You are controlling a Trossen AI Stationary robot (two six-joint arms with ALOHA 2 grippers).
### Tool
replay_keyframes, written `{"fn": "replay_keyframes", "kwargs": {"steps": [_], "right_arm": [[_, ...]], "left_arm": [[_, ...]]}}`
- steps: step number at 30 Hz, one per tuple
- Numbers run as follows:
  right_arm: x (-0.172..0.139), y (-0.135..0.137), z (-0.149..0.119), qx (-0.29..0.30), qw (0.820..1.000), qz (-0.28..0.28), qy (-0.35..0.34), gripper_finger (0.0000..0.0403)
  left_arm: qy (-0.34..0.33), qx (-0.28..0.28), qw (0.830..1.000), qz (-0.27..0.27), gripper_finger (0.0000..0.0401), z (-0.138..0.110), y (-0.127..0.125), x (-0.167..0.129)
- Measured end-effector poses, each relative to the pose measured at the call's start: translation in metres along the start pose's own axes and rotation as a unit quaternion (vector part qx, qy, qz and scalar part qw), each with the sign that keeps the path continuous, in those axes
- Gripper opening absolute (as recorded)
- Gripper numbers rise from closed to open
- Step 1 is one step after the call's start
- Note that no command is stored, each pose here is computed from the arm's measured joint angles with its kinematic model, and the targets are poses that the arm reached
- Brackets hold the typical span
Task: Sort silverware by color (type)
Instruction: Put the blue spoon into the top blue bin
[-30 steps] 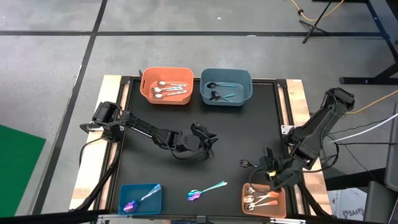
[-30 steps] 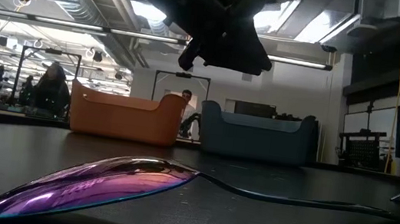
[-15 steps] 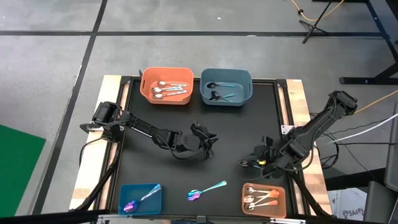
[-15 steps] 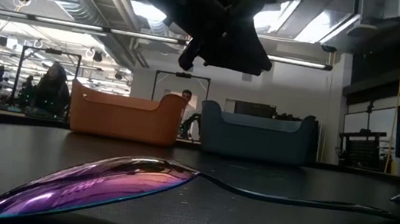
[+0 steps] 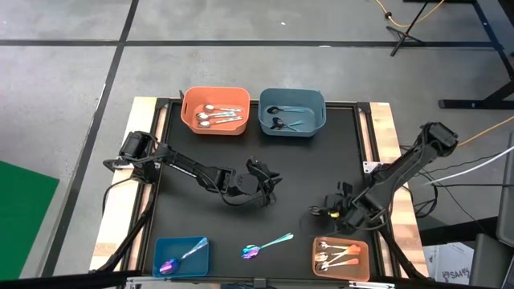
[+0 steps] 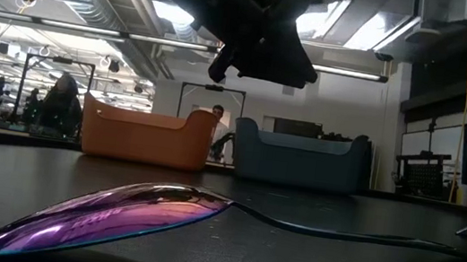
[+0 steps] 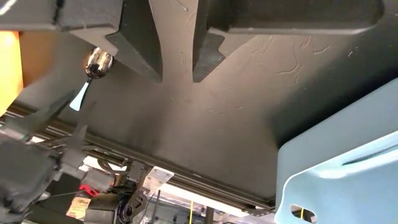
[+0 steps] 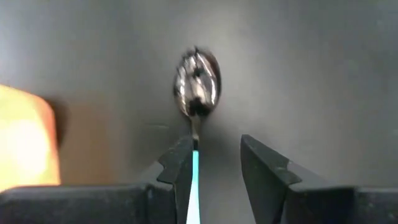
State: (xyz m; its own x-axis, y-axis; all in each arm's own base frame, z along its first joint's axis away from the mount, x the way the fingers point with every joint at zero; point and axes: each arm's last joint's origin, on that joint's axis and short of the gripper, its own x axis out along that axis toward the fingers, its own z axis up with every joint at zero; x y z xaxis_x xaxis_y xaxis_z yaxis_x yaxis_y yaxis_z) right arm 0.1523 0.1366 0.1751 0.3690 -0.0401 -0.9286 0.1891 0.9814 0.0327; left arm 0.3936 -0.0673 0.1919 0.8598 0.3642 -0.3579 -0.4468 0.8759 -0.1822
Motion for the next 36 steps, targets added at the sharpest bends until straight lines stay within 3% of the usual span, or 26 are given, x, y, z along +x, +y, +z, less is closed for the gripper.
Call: {"fn": "replay_keyframes", "kwargs": {"steps": [4,21,36], "right_arm": [[0.009,-0.002,-0.006,0.029,0.999,0.004,0.021,0.0122],[0.032,-0.003,-0.017,0.044,0.997,0.069,-0.003,0.0122],[0.038,-0.009,-0.023,0.044,0.997,0.061,-0.014,0.0122]], "left_arm": [[0.000,0.000,1.000,0.000,0.0082,0.000,0.000,0.000],[0.000,0.000,1.000,0.000,0.0082,0.000,0.000,0.000],[0.000,0.000,1.000,0.000,0.0082,0.000,0.000,0.000]]}}
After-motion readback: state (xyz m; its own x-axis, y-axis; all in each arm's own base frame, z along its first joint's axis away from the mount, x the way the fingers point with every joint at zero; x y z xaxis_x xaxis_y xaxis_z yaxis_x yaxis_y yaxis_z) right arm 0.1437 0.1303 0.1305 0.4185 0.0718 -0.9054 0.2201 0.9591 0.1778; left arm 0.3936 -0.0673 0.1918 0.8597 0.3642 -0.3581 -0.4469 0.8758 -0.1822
